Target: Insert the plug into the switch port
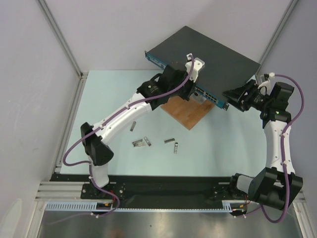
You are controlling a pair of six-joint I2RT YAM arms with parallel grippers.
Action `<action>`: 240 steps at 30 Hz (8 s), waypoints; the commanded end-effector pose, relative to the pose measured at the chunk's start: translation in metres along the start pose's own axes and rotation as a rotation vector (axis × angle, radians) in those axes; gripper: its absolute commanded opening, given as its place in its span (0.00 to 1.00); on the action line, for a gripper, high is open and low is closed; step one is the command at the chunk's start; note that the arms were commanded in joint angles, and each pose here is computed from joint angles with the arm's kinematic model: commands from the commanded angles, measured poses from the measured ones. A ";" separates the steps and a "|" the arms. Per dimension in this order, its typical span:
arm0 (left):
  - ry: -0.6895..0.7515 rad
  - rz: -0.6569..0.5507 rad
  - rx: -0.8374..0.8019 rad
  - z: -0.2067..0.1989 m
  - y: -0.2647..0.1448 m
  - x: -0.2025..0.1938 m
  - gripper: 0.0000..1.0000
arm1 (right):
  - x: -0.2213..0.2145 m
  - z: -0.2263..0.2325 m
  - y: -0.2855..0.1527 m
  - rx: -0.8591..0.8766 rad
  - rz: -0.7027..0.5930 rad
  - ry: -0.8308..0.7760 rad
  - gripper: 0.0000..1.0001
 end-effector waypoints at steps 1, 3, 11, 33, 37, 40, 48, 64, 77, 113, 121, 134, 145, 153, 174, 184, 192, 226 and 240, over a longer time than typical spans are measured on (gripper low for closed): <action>0.009 -0.090 0.044 0.011 -0.002 0.031 0.04 | -0.012 0.007 0.015 0.066 0.073 -0.124 0.00; 0.004 -0.098 0.053 0.011 0.002 0.034 0.03 | -0.012 0.007 0.015 0.066 0.073 -0.122 0.00; -0.018 -0.143 0.048 0.010 0.015 0.047 0.01 | -0.017 0.005 0.017 0.067 0.087 -0.109 0.00; -0.065 -0.304 0.016 0.001 0.054 0.048 0.02 | -0.022 0.007 0.024 0.088 0.118 -0.096 0.00; 0.001 -0.345 -0.039 -0.006 0.020 0.057 0.09 | -0.017 0.005 0.024 0.080 0.108 -0.116 0.00; 0.078 -0.361 -0.094 -0.011 -0.020 0.052 0.22 | -0.007 0.002 0.021 0.069 0.080 -0.126 0.01; 0.248 -0.208 -0.233 -0.018 -0.087 -0.021 0.38 | 0.017 0.001 0.014 0.076 0.042 -0.105 0.45; 0.374 0.272 -0.318 -0.007 -0.049 -0.231 0.56 | 0.029 -0.007 -0.031 -0.008 -0.004 -0.247 1.00; 0.471 0.463 -0.242 0.019 0.011 -0.288 0.56 | 0.057 -0.005 -0.086 -0.033 -0.120 -0.320 1.00; -0.027 0.132 -0.806 -0.088 -0.177 -0.125 0.00 | -0.062 0.152 -0.052 0.384 0.000 -1.437 0.81; -0.159 0.159 -0.959 -0.100 -0.203 -0.116 0.00 | -0.178 0.157 -0.024 0.690 0.309 -1.721 0.73; -0.240 0.233 -1.029 -0.102 -0.201 -0.122 0.00 | -0.247 0.127 0.001 0.797 0.506 -1.999 0.59; -0.270 0.217 -0.981 -0.091 -0.190 -0.114 0.10 | -0.250 0.119 0.012 0.734 0.531 -1.991 0.00; -0.124 -0.060 -0.578 -0.028 -0.185 -0.070 0.62 | -0.210 0.106 0.038 0.545 0.548 -1.655 0.00; 0.874 -0.226 -0.182 -0.018 -0.193 -0.091 0.62 | -0.216 0.130 0.035 0.658 0.852 -0.565 0.00; 0.917 -0.216 -0.175 -0.027 -0.182 -0.094 0.54 | -0.216 0.126 0.042 0.613 0.856 -0.460 0.00; 0.962 -0.217 -0.167 -0.037 -0.176 -0.093 0.49 | -0.214 0.128 0.044 0.618 0.853 -0.448 0.00; 0.273 -0.105 -0.159 -0.066 -0.135 -0.066 0.00 | -0.012 0.177 0.011 0.281 0.013 -0.652 0.79; 0.050 -0.089 0.118 -0.056 -0.066 -0.006 0.00 | 0.038 0.029 -0.054 -0.178 -0.234 -0.246 0.82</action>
Point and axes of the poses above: each gripper's point midway between its finger pads, its own y axis out along the fingers, its own z axis along the line the jaws close on, x = y × z, the point moved 2 cm from there along -y, back along the fingers, and after that the axes turned 1 degree about y, right-handed, at the moved point
